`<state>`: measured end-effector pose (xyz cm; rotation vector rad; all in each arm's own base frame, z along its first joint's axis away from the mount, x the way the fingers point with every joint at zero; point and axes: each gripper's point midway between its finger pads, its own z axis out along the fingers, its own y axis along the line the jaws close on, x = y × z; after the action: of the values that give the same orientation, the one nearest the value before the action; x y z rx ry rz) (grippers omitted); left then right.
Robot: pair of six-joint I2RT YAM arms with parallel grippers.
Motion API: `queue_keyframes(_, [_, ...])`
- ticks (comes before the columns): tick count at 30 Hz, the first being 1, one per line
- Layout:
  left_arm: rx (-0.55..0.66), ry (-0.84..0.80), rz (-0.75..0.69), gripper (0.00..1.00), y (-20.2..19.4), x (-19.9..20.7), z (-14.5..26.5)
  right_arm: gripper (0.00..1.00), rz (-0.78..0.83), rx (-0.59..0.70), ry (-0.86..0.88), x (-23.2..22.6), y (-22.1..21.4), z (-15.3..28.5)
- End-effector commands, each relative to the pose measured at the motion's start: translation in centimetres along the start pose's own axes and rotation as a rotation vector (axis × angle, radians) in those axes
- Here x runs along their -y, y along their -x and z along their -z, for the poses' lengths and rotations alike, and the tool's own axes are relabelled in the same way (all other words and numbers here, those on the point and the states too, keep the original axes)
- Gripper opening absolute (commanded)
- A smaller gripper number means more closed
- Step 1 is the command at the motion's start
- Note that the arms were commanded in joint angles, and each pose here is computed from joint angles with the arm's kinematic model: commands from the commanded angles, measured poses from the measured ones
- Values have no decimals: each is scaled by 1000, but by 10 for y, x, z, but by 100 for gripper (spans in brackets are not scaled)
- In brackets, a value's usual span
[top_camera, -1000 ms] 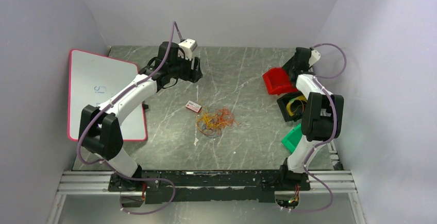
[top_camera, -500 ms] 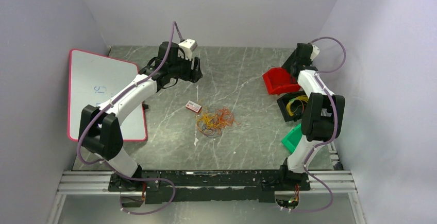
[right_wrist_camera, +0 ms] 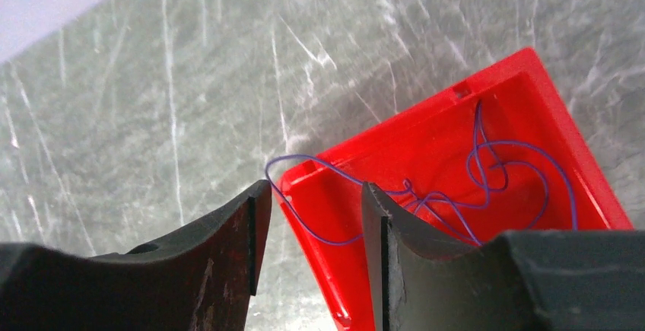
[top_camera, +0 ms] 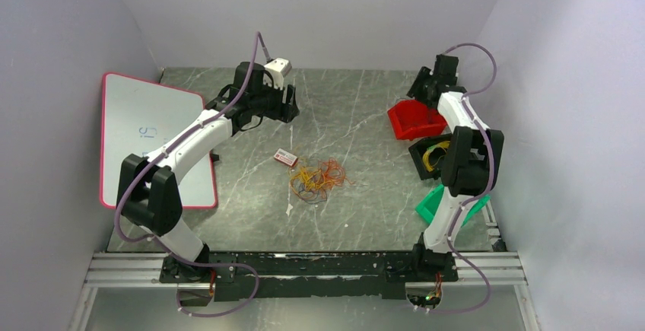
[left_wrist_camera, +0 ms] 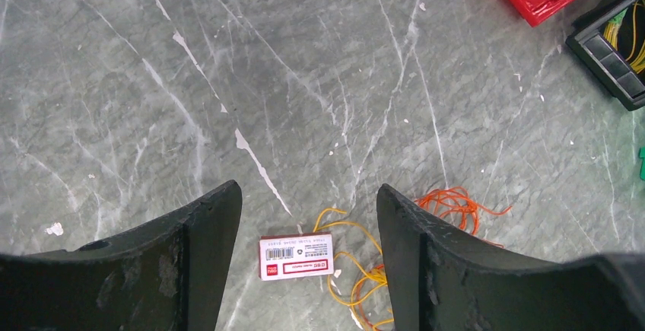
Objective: Untangle the cables
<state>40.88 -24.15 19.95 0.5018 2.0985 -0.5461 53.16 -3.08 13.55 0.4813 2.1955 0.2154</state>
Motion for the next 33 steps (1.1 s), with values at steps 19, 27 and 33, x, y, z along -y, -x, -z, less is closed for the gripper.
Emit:
queue_keyframes(19, [8, -37, -6, 69, 6, 4, -4, 48, 120, -120, -127, 30, -30, -16])
queue_keyframes(27, [6, -38, -6, 69, 6, 4, -4, 48, 165, -146, -125, 33, -37, -33])
queue_keyframes(33, [9, -34, -7, 69, 6, 4, -3, 46, 193, -133, -110, 30, -35, -39])
